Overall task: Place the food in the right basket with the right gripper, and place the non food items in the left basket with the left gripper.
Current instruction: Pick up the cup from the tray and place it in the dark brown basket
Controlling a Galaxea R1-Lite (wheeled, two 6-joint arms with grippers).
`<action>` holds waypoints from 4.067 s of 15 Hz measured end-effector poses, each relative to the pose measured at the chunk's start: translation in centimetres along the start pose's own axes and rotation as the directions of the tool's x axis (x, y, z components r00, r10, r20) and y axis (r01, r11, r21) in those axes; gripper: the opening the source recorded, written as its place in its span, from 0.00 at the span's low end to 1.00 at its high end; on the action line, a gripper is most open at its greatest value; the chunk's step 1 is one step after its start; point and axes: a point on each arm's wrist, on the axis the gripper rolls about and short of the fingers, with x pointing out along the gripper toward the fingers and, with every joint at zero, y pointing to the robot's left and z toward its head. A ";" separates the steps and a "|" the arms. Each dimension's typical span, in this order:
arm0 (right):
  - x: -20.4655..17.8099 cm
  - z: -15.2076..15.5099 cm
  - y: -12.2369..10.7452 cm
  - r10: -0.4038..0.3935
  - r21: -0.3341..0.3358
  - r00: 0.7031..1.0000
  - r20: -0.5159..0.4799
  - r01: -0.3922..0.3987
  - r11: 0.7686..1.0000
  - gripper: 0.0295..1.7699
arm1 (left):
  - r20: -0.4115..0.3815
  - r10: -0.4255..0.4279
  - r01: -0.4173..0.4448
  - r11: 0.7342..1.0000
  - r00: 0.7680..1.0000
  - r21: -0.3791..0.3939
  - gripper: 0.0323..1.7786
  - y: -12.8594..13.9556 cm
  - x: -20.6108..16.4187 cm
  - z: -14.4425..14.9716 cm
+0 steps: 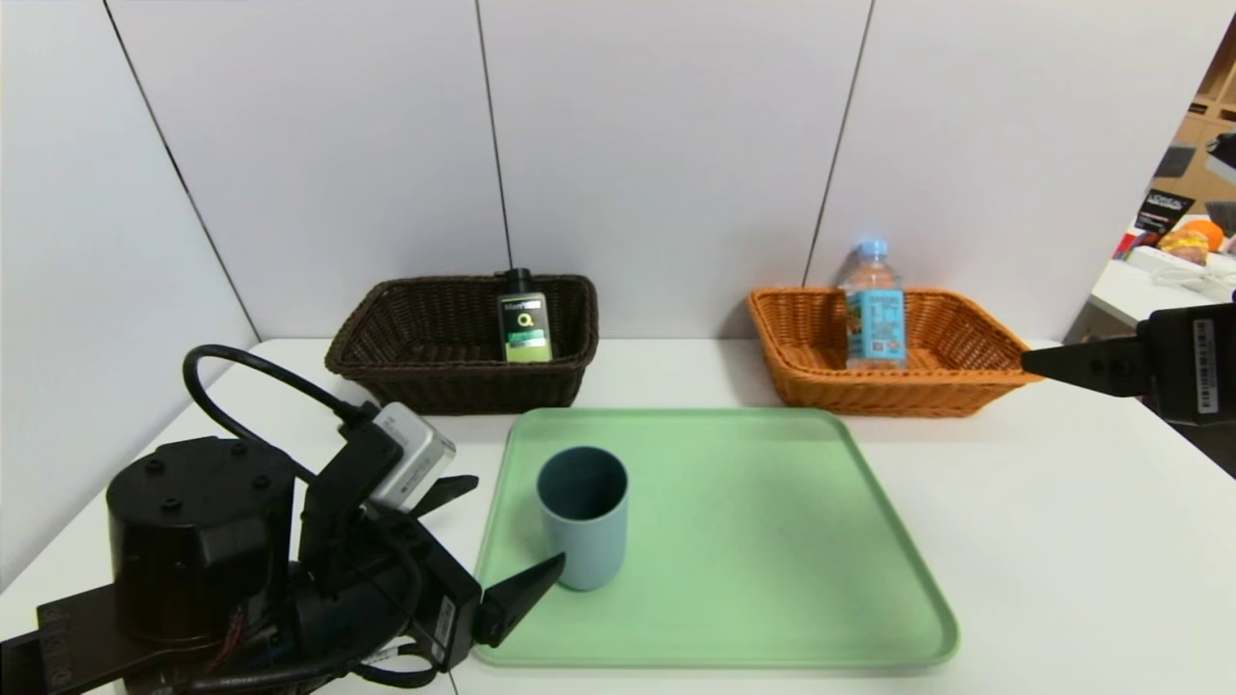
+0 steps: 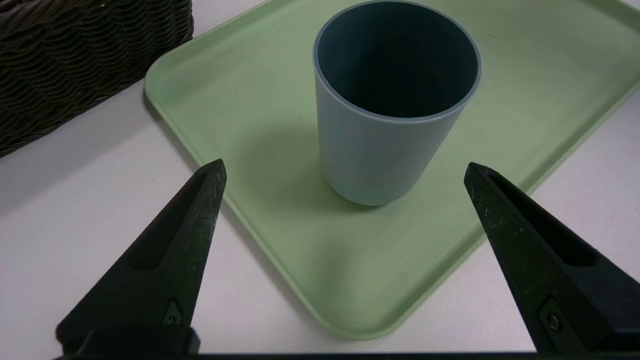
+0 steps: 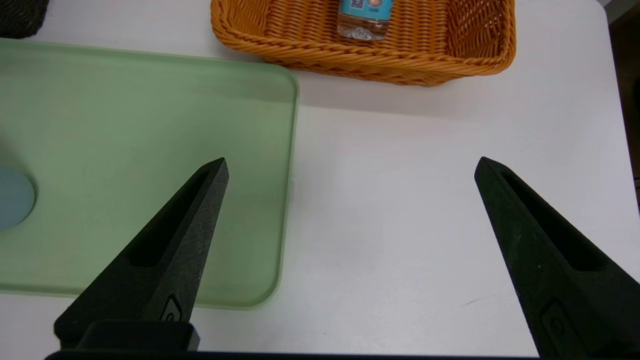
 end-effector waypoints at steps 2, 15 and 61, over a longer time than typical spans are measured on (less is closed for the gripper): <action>-0.1 0.0 0.0 0.001 0.003 1.000 0.005 -0.001 1.000 0.96 | -0.017 -0.003 0.003 0.999 1.000 -0.040 0.95 0.0 0.8 -0.5; -0.6 -0.2 -0.2 0.010 0.026 1.000 0.009 -0.010 1.000 0.96 | 0.051 -0.092 0.097 0.991 0.994 -0.092 0.95 -0.3 3.6 -0.8; -0.8 -1.4 -0.2 0.040 0.015 0.999 -0.016 -0.040 0.999 0.96 | 0.065 0.020 -0.014 0.996 0.998 -0.093 0.62 -0.8 7.8 0.0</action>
